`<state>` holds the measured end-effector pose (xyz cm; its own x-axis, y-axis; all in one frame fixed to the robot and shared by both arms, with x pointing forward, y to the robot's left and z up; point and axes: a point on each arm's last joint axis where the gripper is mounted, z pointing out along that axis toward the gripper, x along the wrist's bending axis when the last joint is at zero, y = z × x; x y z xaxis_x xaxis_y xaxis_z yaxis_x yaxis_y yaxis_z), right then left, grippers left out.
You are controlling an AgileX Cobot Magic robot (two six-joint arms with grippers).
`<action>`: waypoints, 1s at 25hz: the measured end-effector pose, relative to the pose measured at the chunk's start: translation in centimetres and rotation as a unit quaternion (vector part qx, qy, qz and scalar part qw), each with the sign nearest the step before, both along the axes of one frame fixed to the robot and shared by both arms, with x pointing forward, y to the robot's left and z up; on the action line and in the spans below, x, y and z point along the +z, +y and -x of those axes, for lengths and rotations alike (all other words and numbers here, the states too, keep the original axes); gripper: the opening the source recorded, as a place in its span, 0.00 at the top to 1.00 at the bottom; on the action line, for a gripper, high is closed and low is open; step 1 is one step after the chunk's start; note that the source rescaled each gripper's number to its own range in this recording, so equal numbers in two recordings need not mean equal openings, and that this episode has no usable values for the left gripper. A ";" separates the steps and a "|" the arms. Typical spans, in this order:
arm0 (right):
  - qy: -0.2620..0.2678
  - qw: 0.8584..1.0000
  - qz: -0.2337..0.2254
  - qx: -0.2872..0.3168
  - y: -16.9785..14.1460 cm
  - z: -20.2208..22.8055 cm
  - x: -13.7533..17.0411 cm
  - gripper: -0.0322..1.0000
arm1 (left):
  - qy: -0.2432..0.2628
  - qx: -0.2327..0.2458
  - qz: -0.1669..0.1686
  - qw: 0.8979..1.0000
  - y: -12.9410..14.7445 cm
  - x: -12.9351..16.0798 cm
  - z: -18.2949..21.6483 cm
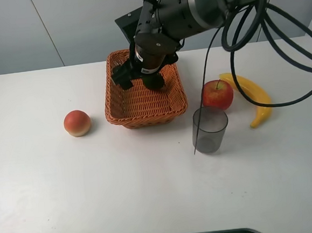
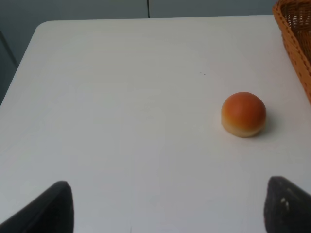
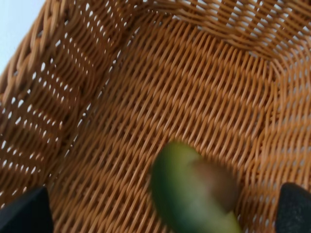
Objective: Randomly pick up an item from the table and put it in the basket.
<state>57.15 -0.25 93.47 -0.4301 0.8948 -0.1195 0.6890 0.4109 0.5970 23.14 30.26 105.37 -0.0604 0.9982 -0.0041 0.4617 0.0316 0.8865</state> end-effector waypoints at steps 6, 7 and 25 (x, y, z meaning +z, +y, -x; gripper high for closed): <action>0.006 0.999 -0.026 -0.024 -0.7 0.9 3.8 0.00 | 0.000 0.000 0.000 1.000 0.0 0.0 0.0; 0.013 0.999 -0.028 -0.029 -1.0 1.2 4.5 0.00 | 0.000 0.000 0.000 1.000 0.0 0.0 0.0; 0.121 0.980 -0.081 -0.132 -16.1 8.7 12.8 0.00 | 0.000 0.000 0.000 1.000 0.0 0.0 0.0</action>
<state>48.44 -16.37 106.23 -0.1790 0.9776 0.1111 0.8879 0.1119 0.4462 23.14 30.26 105.37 -0.0604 0.9982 -0.0041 0.4617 0.0316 0.8865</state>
